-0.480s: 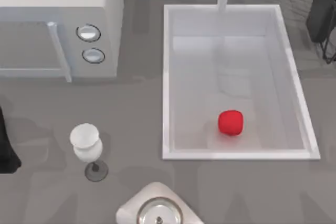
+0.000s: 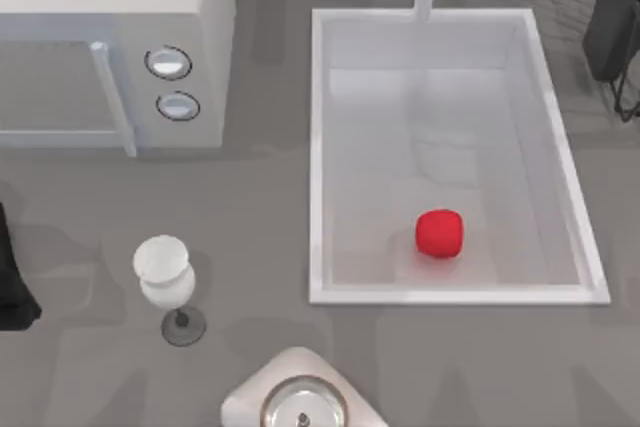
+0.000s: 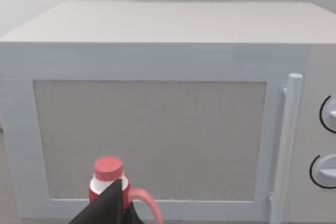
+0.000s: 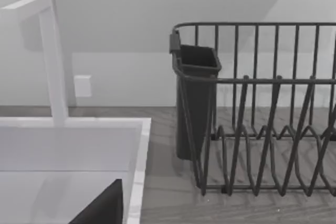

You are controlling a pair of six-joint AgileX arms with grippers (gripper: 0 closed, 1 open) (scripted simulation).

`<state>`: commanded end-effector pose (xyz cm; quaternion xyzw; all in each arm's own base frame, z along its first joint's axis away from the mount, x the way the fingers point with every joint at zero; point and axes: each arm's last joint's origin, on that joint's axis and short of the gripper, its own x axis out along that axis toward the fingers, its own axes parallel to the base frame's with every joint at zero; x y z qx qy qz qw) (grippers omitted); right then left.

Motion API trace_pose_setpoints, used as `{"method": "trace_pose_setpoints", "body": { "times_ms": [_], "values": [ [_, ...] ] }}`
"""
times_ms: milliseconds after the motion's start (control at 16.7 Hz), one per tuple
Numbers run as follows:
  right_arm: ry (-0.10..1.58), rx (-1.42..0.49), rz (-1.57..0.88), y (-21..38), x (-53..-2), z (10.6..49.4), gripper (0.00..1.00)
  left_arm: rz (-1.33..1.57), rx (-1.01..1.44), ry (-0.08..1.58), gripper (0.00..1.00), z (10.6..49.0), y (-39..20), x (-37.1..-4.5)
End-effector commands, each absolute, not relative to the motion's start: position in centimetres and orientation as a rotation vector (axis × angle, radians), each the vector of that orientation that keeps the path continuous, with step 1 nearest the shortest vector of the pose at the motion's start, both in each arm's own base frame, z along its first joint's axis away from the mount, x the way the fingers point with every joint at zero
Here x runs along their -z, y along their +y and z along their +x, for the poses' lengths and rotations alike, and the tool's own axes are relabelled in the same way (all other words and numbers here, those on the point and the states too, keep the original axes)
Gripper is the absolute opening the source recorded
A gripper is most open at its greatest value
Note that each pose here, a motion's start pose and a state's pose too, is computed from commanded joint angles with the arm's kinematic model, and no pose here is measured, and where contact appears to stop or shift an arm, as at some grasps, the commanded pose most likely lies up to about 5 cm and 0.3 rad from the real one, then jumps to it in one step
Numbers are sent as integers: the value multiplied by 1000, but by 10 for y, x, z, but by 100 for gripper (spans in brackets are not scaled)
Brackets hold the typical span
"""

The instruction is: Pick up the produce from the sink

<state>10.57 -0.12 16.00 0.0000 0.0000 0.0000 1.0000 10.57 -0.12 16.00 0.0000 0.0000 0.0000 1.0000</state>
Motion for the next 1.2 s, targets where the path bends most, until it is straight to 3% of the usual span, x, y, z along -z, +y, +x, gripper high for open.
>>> {"method": "trace_pose_setpoints", "body": {
  "times_ms": [960, 1200],
  "values": [
    [0, 0, 0, -1, -160, 106, 100, 0, 0, 0, 100, 106, -1, -160],
    [68, -18, 18, 1, -175, 108, 100, 0, 0, 0, 100, 106, -1, -160]
  ]
}}
